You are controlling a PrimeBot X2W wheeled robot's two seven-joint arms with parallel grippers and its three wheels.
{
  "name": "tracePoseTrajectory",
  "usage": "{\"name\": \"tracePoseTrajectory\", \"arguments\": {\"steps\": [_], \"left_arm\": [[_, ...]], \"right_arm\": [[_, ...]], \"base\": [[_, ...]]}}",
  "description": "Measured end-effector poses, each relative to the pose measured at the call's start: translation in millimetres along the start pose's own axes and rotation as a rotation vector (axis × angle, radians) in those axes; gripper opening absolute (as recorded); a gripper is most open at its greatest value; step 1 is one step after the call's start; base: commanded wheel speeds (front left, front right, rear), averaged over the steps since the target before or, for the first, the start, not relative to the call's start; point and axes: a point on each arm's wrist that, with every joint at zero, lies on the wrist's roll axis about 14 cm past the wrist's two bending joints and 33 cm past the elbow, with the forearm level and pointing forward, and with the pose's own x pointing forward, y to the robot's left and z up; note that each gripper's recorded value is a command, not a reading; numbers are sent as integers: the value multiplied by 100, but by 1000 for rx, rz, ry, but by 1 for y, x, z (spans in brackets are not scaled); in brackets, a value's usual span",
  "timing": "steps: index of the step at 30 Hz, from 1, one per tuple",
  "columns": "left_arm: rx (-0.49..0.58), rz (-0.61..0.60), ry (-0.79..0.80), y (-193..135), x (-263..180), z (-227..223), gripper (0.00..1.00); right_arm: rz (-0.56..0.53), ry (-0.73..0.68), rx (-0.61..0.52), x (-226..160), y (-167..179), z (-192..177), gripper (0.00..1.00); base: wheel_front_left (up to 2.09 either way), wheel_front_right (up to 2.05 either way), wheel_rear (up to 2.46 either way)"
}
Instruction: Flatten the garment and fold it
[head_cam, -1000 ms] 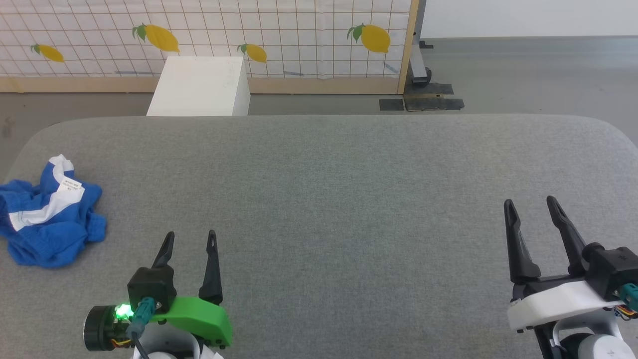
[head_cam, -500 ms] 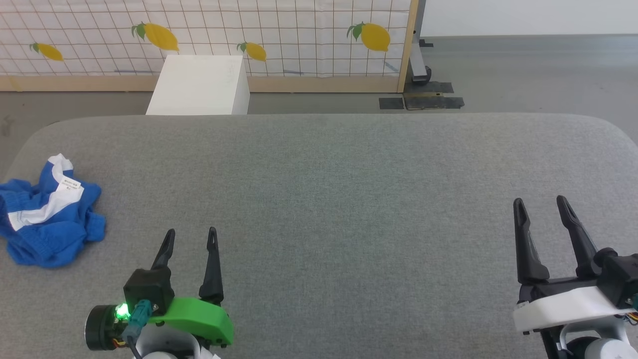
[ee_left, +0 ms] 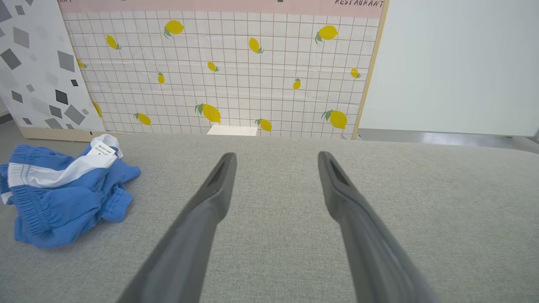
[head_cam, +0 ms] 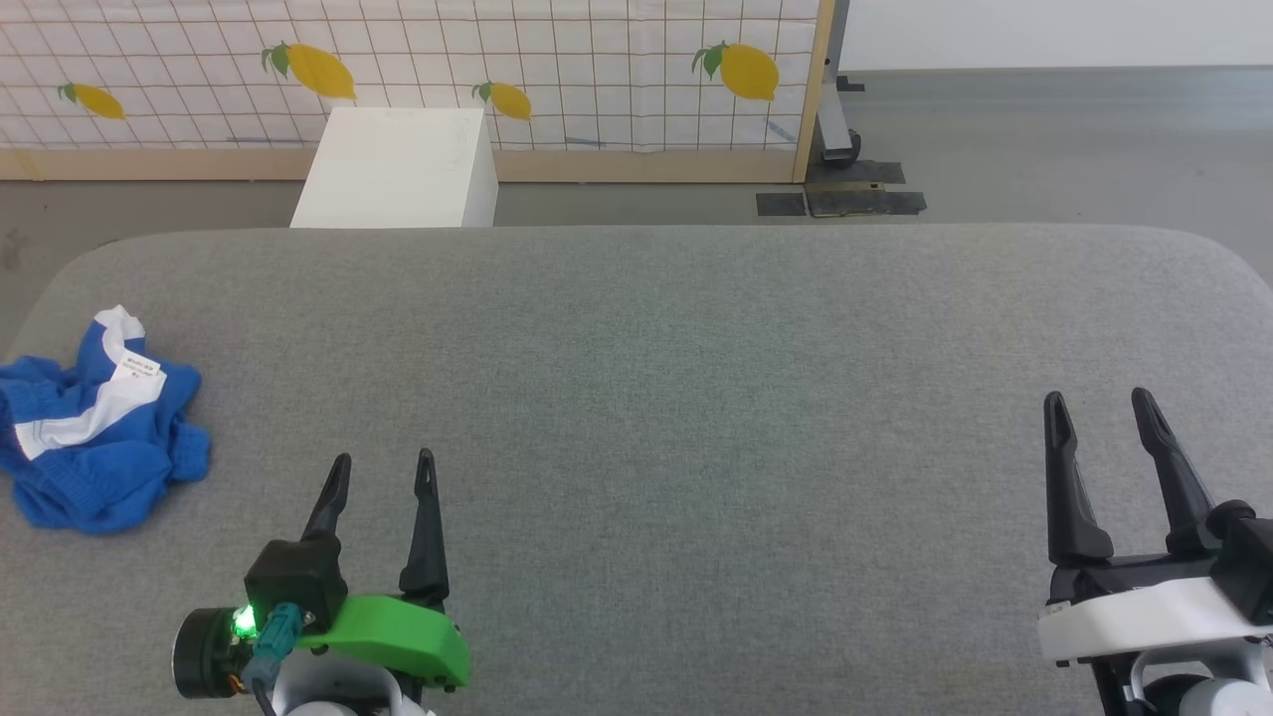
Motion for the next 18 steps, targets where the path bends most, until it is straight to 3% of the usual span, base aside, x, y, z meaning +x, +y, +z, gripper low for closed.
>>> {"name": "tracePoseTrajectory", "arguments": {"steps": [18], "left_arm": [[9,-10,-41,-5,-1,6,100]], "right_arm": [[6,-32,-33,-3,1,5,100]], "base": [[0,0,0]]}}
